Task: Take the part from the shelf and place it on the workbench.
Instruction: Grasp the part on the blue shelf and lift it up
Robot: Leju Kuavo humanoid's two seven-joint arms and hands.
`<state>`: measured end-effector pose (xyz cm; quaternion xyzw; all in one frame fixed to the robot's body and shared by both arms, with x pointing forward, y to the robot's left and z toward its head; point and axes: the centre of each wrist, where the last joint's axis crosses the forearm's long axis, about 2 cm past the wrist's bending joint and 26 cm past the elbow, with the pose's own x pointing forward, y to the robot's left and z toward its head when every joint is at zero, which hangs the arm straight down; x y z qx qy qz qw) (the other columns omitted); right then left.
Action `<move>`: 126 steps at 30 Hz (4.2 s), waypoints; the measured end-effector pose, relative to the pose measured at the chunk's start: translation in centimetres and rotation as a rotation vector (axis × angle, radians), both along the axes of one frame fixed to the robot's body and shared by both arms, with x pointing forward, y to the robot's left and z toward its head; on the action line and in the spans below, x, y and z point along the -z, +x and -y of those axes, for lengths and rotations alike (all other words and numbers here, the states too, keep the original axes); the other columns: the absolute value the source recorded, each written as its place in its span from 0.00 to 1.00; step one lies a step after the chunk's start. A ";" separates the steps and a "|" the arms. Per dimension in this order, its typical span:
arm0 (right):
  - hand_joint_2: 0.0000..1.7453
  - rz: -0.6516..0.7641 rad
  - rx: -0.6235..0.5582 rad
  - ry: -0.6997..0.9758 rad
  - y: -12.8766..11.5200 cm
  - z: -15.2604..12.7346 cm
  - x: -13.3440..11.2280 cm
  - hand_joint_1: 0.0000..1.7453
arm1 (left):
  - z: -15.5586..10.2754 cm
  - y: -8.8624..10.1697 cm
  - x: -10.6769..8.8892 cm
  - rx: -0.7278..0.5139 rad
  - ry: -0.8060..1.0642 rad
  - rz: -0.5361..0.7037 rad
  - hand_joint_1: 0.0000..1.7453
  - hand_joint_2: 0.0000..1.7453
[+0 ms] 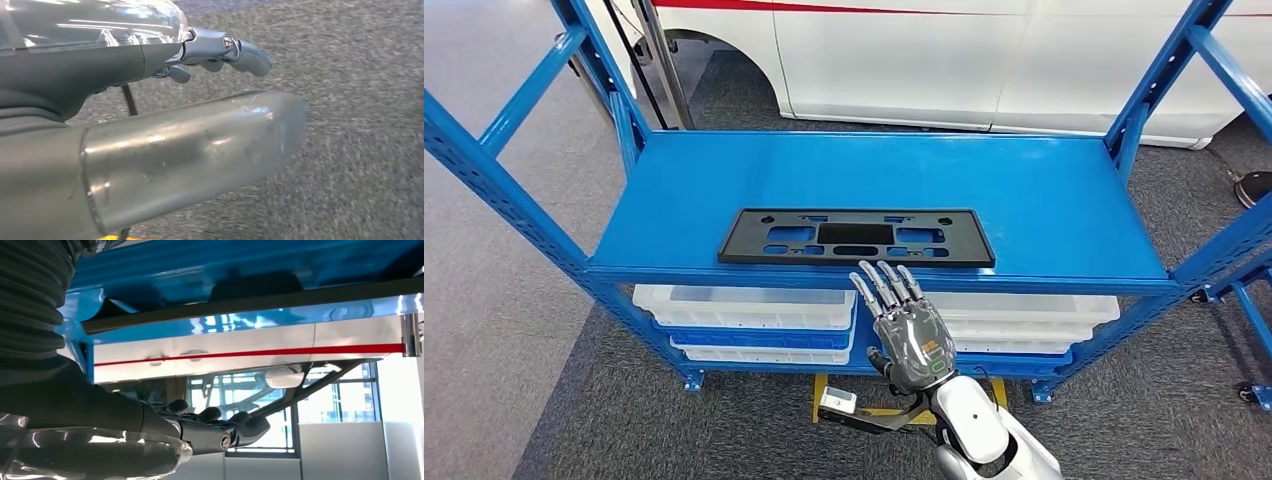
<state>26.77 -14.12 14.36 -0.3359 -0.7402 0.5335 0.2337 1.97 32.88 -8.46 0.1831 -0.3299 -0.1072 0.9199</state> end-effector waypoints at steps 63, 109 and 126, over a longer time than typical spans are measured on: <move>1.00 -0.109 0.091 0.117 -2.1 1.0 2.1 0.00 | 0.4 0.6 0.3 0.011 -0.055 -0.027 0.00 0.00; 1.00 -0.132 0.113 0.004 -1.7 0.6 2.3 0.00 | 1.2 2.8 0.6 0.055 -0.050 0.006 0.00 0.00; 1.00 -0.260 0.137 -0.055 -0.8 -0.2 3.0 1.00 | 1.2 3.9 0.6 0.068 -0.044 0.011 0.00 0.00</move>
